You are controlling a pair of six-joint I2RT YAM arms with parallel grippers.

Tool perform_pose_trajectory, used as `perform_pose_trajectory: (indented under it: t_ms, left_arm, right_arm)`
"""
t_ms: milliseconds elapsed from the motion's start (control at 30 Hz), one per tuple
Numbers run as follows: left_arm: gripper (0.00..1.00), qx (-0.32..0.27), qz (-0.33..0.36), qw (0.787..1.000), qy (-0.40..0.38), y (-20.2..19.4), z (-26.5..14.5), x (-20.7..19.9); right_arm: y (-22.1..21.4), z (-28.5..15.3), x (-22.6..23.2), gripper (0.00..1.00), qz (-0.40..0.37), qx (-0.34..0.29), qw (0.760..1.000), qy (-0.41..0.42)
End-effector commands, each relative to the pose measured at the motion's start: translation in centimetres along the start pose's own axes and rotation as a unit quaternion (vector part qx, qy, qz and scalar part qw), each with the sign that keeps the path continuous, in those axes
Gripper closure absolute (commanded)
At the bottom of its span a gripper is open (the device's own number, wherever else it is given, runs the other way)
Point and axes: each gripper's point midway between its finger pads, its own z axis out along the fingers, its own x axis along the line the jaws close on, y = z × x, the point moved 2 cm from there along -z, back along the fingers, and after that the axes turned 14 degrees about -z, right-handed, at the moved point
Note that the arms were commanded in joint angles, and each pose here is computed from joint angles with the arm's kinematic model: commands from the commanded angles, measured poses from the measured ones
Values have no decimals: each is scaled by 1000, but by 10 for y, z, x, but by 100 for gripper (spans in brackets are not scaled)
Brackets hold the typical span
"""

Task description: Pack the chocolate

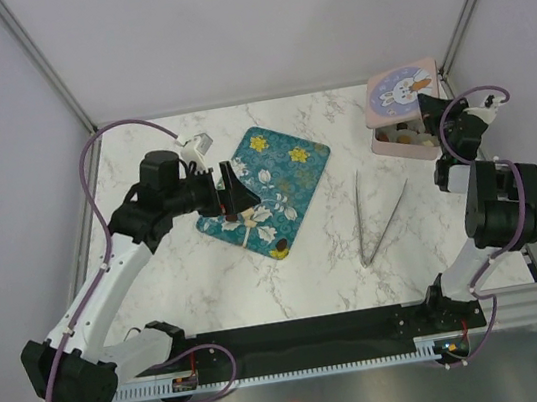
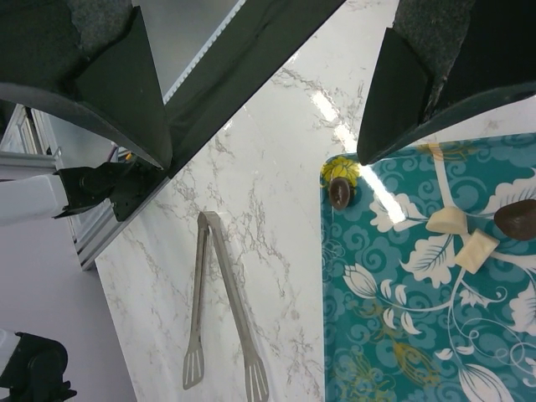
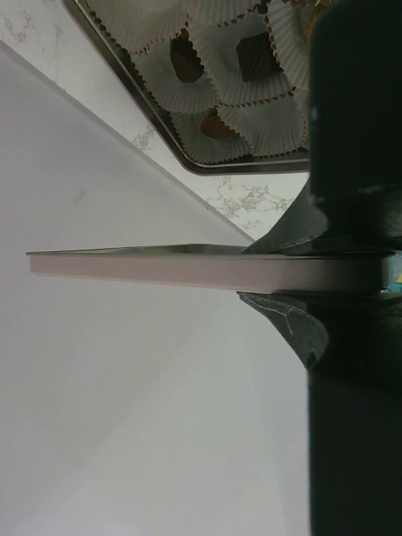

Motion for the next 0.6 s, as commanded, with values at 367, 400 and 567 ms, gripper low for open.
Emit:
perform_pose_trajectory:
  t_ms: [367,400,567]
  left_arm:
    - [0,-22,31,999,22,4,-11,3]
    - [0,-23,31,999,23,4,-11,4]
    - [0,-22,31,999,25,3,-10,5]
  right_arm:
    - [3,4,-33,100,30,-50,998,11]
    - [0,4,-38,100,32,-46,998,6]
    - [-11,4,-49,100,38,-30,999,2]
